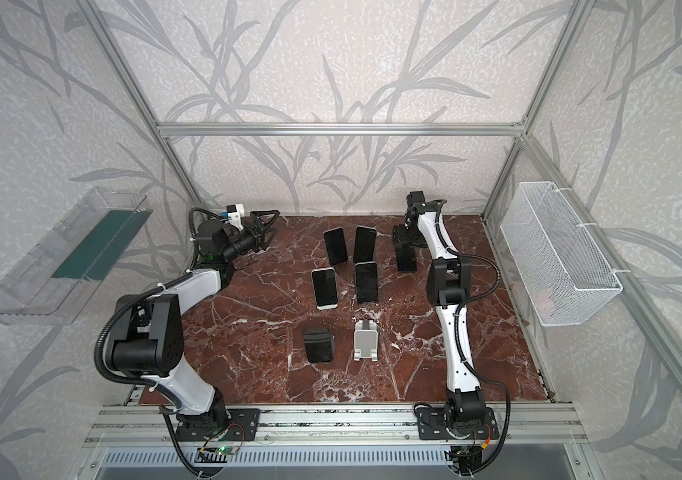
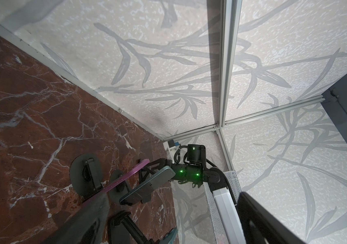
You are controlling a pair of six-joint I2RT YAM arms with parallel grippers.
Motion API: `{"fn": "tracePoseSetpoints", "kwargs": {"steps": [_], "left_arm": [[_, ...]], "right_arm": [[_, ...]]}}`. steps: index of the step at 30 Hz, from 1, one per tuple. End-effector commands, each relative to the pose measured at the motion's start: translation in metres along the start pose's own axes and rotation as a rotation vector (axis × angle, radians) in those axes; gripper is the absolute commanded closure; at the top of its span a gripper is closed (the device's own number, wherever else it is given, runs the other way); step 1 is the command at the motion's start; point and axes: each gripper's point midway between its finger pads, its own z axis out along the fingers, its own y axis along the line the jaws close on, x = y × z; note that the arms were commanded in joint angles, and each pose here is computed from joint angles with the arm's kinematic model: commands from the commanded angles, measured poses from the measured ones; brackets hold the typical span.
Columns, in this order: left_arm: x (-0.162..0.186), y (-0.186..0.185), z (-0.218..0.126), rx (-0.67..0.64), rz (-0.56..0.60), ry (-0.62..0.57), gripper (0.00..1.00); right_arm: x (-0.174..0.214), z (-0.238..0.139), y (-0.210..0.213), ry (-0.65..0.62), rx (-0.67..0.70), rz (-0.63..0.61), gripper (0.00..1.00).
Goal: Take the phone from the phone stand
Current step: 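Lower the held black phone flat onto the table and open the right gripper, then move the right gripper back toward the empty white stand near the robot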
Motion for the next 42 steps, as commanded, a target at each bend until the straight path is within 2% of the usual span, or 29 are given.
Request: {"fn": "tracePoseSetpoints", "kwargs": {"steps": [1,5,10,14,17,22,26,29,31,34,37,39,42], "left_arm": [[-0.007,-0.038,-0.005,0.065,0.065,0.015,0.07],[-0.009,-0.044,-0.011,0.056,0.085,-0.018,0.07],[-0.009,-0.043,-0.012,0.044,0.083,-0.037,0.07],[-0.01,-0.045,-0.016,0.03,0.089,-0.062,0.06],[-0.017,-0.033,-0.018,-0.002,0.044,-0.09,0.06],[-0.02,-0.011,-0.034,-0.111,0.005,-0.197,0.09],[-0.02,-0.001,-0.041,-0.218,0.033,-0.202,0.09],[-0.02,0.013,-0.042,-0.268,0.019,-0.208,0.09],[-0.021,0.021,-0.046,-0.298,-0.013,-0.226,0.09],[-0.022,0.015,-0.048,-0.261,-0.046,-0.242,0.09],[-0.019,0.005,-0.049,-0.245,-0.031,-0.229,0.08],[-0.013,0.001,-0.047,-0.265,0.0,-0.216,0.08],[-0.006,-0.004,-0.043,-0.263,0.015,-0.197,0.07]], "right_arm": [[-0.008,-0.098,0.004,-0.101,0.07,0.018,0.14],[0.021,-0.13,0.016,-0.138,0.112,-0.036,0.13],[0.054,-0.166,0.023,-0.221,0.062,0.005,0.13],[0.095,-0.196,0.035,-0.323,0.051,-0.038,0.13],[0.132,-0.194,0.049,-0.373,-0.023,-0.08,0.13],[0.181,-0.197,0.04,-0.407,-0.005,-0.077,0.13],[0.221,-0.196,0.015,-0.384,0.022,-0.003,0.11],[0.245,-0.199,-0.009,-0.403,0.073,0.03,0.15],[0.255,-0.206,-0.019,-0.431,0.086,0.054,0.15],[0.267,-0.218,-0.022,-0.468,0.034,0.087,0.14],[0.278,-0.225,-0.017,-0.474,-0.027,0.072,0.09],[0.281,-0.234,-0.021,-0.509,-0.04,0.09,0.02],[0.282,-0.247,-0.02,-0.593,-0.097,0.111,0.01]]}}
